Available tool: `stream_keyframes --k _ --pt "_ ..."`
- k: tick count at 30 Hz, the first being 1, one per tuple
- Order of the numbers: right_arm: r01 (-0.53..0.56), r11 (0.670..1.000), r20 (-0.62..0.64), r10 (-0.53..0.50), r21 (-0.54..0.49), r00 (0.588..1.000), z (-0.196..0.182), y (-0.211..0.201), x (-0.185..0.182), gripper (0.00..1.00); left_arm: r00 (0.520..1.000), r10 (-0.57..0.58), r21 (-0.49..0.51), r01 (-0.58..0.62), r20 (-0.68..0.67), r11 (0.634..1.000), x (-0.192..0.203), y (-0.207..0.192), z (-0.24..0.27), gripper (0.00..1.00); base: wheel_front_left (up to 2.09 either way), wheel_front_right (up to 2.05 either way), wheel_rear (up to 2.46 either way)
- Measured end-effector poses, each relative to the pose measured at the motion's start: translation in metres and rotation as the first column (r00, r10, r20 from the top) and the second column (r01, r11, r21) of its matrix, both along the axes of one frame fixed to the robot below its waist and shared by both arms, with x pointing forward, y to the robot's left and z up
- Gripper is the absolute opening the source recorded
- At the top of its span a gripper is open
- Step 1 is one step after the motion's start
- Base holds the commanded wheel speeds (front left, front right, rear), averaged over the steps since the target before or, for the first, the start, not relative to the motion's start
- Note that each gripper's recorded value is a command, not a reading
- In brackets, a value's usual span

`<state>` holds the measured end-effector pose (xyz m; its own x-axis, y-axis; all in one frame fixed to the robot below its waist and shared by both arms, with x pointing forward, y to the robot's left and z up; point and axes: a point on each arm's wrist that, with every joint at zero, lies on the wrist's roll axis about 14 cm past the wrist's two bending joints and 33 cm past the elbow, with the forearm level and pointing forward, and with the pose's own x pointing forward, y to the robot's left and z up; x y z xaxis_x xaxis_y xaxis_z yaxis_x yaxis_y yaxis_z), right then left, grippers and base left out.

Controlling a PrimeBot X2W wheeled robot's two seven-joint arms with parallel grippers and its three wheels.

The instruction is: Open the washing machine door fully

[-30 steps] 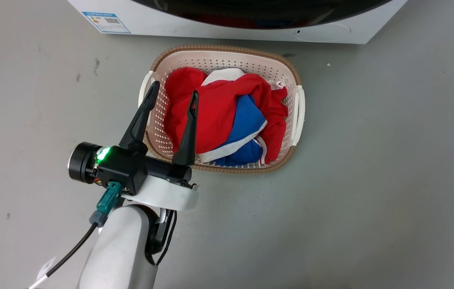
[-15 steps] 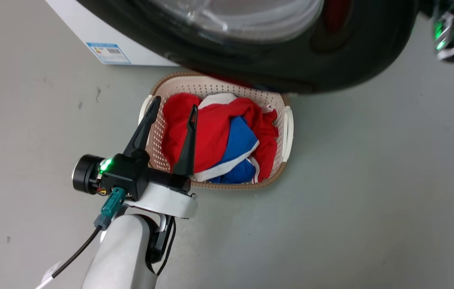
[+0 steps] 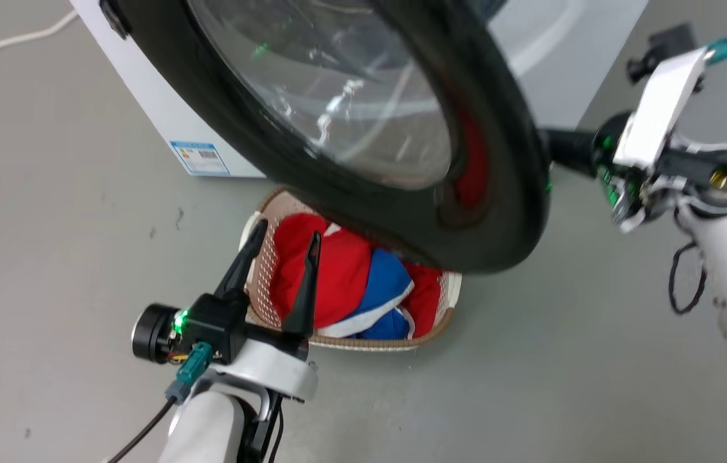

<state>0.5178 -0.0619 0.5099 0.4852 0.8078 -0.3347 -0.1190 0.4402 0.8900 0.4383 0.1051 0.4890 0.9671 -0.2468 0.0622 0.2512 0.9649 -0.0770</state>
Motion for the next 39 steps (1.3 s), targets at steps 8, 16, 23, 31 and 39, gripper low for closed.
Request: stream_keyframes --k 8,16,23,31,39 --pt "-0.111 0.993 0.017 0.111 0.033 0.994 0.007 0.033 -0.048 0.00 0.999 0.031 0.001 -0.031 0.013 1.000 -0.026 0.012 0.011 1.00 0.00 0.00 0.00" --pt "-0.196 0.976 0.023 0.195 0.093 0.981 0.008 0.071 -0.092 0.00 0.998 0.060 0.004 -0.060 0.022 0.998 -0.046 0.022 0.018 1.00 0.00 0.00 0.00" --pt "-0.134 0.978 0.035 0.131 0.160 0.991 0.012 0.077 -0.106 0.00 0.997 0.071 0.005 -0.071 0.037 0.997 -0.056 0.027 0.023 1.00 0.00 0.00 0.00" --pt "0.136 0.955 0.104 -0.169 0.264 0.980 0.029 0.046 -0.099 0.00 0.997 0.065 0.002 -0.065 0.043 0.998 -0.063 0.025 0.025 1.00 0.00 0.00 0.00" --pt "0.454 0.853 0.259 -0.514 0.258 0.818 0.036 -0.033 -0.102 0.00 0.998 0.040 -0.007 -0.040 0.051 0.999 -0.067 0.017 0.028 1.00 0.00 0.00 0.00"
